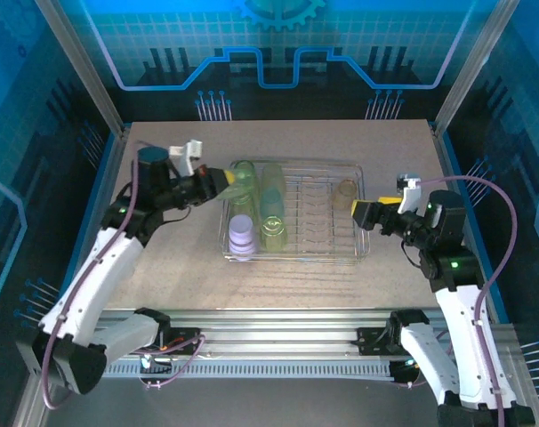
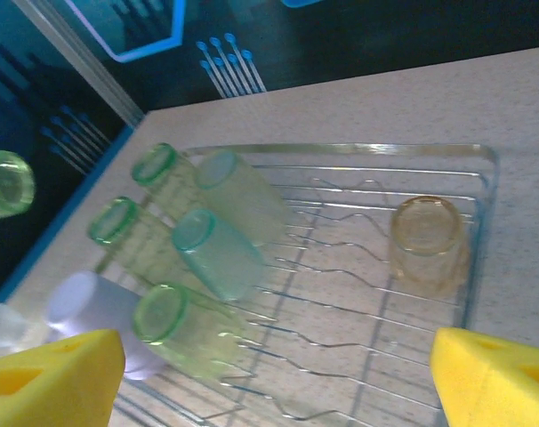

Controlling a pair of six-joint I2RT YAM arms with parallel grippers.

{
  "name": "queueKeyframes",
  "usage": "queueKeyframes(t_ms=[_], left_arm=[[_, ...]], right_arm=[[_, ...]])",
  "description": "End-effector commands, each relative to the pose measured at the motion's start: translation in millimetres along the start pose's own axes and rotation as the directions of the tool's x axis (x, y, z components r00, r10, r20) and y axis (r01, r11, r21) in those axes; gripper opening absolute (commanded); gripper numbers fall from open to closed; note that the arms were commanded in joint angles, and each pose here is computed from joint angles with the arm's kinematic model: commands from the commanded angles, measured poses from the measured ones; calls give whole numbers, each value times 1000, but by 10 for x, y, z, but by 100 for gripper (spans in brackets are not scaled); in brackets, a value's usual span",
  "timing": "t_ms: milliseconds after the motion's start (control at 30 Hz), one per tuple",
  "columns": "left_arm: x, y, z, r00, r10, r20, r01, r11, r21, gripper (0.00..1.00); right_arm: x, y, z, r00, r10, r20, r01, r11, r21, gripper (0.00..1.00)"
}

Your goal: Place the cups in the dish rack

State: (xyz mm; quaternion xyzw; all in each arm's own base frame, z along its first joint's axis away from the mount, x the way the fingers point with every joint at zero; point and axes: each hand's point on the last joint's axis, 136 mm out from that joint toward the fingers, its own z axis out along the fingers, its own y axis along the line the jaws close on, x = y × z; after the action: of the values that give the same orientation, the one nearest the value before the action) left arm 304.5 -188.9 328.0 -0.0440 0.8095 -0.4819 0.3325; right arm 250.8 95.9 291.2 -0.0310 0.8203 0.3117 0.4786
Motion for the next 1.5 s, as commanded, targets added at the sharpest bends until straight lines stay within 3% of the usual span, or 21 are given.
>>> queueKeyframes(t_ms=[0,200,500,867,1167,1467], left_arm=[[4,-652,141,997,81,-16,-76,972,221,0],[398,-1128,508,975,165,-149,-97,919,381,0],[499,-1395,654,971,161,-179,-46,855,517,0],[546,-1461,604,973,147,-180,-17,816,577,0],[620,-1487,614,968,154,-199,-9,810,586,0],[651,-1456,652,966,152,-210,-1,812,583,0]], right_arm=[[-144,406,-131,997,71,-9,-72,979,-192,90],[-285,719,-188,990,138,-30,-139,921,-363,92],[-342,980,-162,984,160,-74,-176,850,-496,92],[-156,1055,168,975,145,-171,-215,824,-524,92],[-266,1222,269,980,133,-149,-196,776,-600,91],[-312,1313,243,983,122,-135,-180,760,-624,80]])
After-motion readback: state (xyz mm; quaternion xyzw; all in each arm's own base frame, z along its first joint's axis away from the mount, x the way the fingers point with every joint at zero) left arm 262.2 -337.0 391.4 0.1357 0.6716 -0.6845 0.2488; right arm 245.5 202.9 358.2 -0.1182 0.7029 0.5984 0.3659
